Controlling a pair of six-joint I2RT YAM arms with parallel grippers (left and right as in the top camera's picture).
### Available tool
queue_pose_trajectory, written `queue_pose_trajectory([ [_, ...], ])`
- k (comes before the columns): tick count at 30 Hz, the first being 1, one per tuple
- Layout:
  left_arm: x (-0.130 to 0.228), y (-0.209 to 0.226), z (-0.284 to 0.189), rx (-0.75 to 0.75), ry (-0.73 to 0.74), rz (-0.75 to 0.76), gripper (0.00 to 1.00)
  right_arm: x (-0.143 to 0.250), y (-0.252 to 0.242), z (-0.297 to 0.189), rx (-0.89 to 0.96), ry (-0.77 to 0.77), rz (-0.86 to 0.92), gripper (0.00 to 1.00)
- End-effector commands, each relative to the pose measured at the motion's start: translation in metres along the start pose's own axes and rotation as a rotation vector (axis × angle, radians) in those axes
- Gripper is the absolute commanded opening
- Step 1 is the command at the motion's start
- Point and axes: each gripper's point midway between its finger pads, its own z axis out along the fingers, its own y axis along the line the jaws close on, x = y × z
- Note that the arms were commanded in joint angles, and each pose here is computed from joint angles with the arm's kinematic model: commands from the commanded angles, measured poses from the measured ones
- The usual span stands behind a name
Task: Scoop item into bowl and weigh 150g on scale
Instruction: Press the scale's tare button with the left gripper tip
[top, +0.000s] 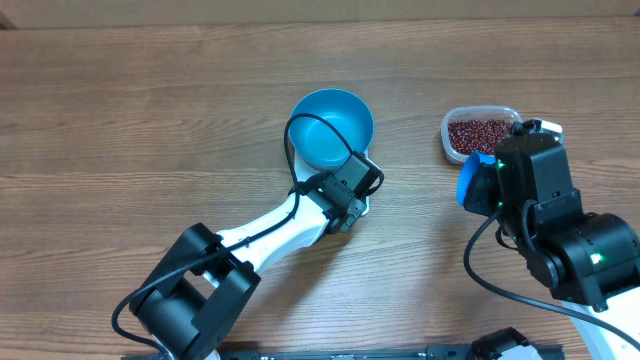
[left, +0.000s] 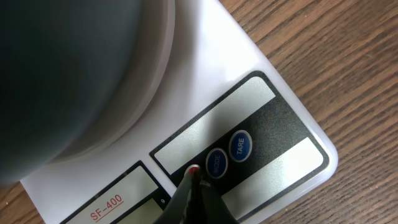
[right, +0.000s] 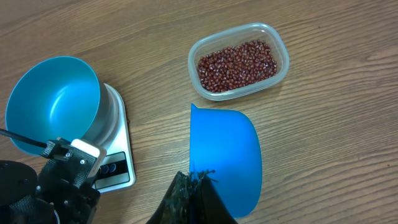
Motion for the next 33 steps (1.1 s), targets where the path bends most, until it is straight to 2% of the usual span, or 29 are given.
queue_pose_trajectory([
  [1, 0.0058, 0.0038, 0.006, -0.017, 0.017, 0.014, 0.04, -0.0074, 0.0002, -0.0056, -0.008, -0.026, 0.008, 0.04],
  [33, 0.0092, 0.0064, 0.014, -0.022, 0.03, 0.01, 0.04, -0.0038, -0.0019, -0.0055, 0.0, -0.011, 0.003, 0.04],
])
